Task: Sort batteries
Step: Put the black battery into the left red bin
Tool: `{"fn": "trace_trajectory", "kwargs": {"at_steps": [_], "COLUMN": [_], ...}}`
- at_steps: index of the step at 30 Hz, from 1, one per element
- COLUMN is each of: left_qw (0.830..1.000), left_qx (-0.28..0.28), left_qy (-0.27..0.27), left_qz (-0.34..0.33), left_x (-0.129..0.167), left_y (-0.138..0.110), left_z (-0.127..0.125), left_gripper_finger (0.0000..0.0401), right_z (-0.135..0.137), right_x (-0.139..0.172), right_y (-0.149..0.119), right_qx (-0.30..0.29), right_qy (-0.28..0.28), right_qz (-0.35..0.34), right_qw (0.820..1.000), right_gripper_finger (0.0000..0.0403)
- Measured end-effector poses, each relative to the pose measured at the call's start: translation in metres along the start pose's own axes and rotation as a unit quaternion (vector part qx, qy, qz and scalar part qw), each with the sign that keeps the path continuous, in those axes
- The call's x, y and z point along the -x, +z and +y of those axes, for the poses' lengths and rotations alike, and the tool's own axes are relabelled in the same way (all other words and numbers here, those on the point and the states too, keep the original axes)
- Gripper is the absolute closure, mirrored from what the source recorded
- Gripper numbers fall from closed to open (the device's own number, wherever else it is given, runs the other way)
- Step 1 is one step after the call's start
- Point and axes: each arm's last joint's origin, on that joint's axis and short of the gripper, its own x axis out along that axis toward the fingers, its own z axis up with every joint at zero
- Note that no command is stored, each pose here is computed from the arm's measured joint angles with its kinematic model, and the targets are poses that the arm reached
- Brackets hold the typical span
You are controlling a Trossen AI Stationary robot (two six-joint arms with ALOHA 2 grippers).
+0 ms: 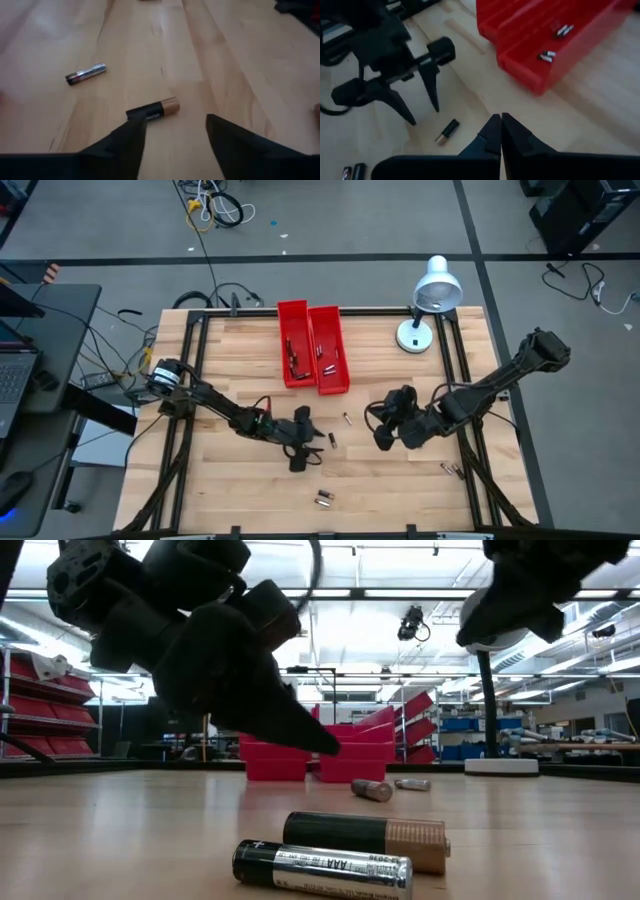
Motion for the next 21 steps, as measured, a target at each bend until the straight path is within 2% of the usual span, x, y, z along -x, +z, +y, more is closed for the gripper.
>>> {"fn": "trace_trajectory", "kwargs": {"at_steps": [2,4,7,11,15,17,21], "left_qw": [1.0,0.998,0.993,0.994,0.986,0.98,0.975], "left_qx": [-0.017,-0.062,-0.111,-0.106,-0.144,-0.166,-0.184], "left_qy": [0.009,0.019,0.022,-0.032,-0.024,-0.028,-0.053], "left_qz": [-0.009,-0.022,-0.025,0.006,0.075,0.106,0.115], "left_x": [0.0,-0.002,-0.01,-0.032,-0.051,-0.057,-0.07], "left_y": [0.002,0.003,0.011,0.034,0.049,0.046,0.04], "left_z": [0.0,0.001,0.004,0.013,0.022,0.029,0.043], "left_gripper_finger": [0.0149,0.0124,0.0105,0.011,0.0127,0.013,0.0132], "right_z": [-0.001,-0.003,-0.004,-0.003,-0.002,-0.001,0.0], "right_x": [0.001,0.002,0.003,0.005,0.007,0.008,0.01], "right_y": [-0.009,-0.017,-0.024,-0.028,-0.03,-0.031,-0.033], "right_qx": [-0.007,-0.009,-0.02,-0.026,-0.022,-0.02,-0.017], "right_qy": [0.004,0.005,0.007,0.014,0.018,0.02,0.025], "right_qz": [0.006,0.013,0.014,0.015,0.017,0.018,0.02], "right_qw": [1.0,1.0,1.0,0.999,0.999,0.999,0.999], "right_gripper_finger": [0.0402,0.0402,0.0402,0.0402,0.0402,0.0402,0.0402]}}
